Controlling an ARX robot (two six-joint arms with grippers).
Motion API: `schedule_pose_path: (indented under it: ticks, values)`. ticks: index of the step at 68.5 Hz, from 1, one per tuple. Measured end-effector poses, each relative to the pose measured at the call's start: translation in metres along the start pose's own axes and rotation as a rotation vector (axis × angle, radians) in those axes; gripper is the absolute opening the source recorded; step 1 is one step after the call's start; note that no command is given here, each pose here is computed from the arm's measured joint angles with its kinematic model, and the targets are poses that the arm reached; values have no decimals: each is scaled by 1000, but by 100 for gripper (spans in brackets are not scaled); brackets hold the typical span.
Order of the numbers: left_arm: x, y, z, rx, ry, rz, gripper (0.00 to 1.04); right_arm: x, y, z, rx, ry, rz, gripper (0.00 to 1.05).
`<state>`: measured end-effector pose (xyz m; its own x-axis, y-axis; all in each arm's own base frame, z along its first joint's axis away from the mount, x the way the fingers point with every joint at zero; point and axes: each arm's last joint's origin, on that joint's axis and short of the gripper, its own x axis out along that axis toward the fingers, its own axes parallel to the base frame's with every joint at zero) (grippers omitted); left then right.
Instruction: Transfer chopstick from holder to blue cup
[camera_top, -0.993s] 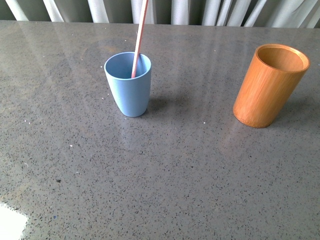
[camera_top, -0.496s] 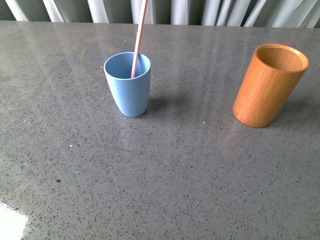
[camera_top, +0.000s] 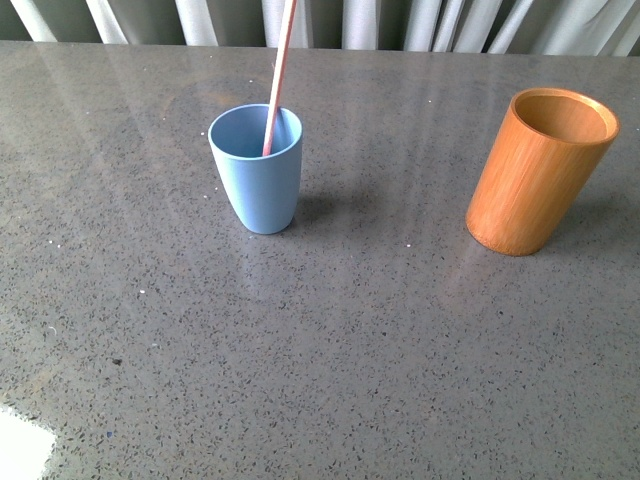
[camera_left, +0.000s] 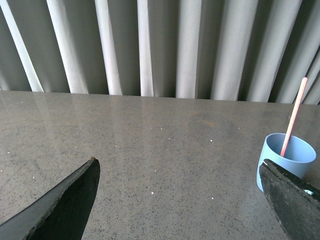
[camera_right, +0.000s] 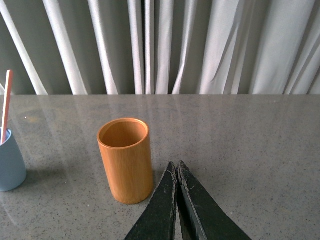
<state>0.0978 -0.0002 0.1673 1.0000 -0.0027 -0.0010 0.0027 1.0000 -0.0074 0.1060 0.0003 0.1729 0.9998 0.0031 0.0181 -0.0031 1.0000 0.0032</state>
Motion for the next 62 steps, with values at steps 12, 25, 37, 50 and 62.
schedule_pose_path:
  ticks: [12, 25, 37, 50, 62]
  values:
    - [0, 0, 0, 0, -1, 0, 96, -9, 0, -2, 0, 1, -1, 2]
    - [0, 0, 0, 0, 0, 0, 96, -9, 0, -2, 0, 1, -2, 2]
    - [0, 0, 0, 0, -1, 0, 96, -9, 0, -2, -1, 1, -2, 26]
    - [0, 0, 0, 0, 0, 0, 96, -9, 0, -2, -1, 0, -2, 59]
    - [0, 0, 0, 0, 0, 0, 96, -9, 0, -2, -1, 0, -2, 89]
